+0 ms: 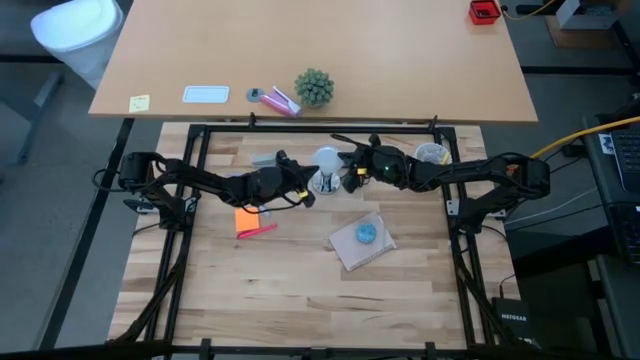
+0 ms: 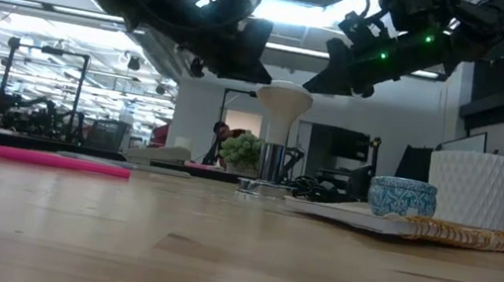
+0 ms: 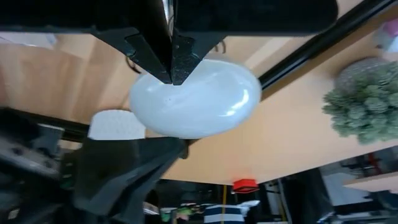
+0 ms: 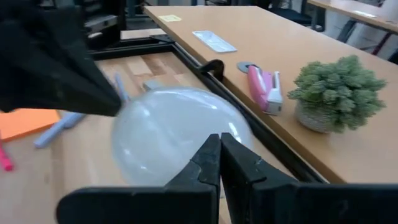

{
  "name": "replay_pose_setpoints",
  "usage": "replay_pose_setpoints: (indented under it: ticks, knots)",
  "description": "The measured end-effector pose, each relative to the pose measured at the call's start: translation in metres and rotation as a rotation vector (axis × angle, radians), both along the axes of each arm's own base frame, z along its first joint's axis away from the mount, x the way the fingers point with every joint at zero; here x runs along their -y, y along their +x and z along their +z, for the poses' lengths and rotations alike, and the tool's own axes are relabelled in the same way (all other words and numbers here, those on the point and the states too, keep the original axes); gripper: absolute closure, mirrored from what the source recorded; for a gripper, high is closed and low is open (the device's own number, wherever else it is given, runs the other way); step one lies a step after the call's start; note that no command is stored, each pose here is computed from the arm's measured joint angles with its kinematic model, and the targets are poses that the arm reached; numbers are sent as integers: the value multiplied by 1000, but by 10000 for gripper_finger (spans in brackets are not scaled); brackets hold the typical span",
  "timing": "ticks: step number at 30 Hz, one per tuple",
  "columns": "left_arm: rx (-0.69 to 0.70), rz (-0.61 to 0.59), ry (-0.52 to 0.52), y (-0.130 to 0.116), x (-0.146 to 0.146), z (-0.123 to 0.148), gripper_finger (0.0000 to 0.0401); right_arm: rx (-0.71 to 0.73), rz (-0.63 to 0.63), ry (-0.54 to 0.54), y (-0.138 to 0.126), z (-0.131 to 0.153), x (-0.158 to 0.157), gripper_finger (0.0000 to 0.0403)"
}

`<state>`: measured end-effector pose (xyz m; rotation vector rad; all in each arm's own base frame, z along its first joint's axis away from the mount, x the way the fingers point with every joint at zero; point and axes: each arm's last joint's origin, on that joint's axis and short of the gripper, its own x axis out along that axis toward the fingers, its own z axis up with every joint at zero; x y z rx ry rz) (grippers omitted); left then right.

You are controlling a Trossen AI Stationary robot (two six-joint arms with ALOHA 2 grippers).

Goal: Screw lightbulb
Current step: Insert the lightbulb into the lamp

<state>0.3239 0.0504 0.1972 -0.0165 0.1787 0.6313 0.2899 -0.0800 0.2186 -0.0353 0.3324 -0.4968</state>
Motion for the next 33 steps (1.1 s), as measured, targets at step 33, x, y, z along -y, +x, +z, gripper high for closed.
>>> replay_pose_setpoints:
  ticks: [33]
  knots:
    - [132, 40, 26, 0, -11, 12, 401, 28, 115, 42, 2, 1, -4, 391]
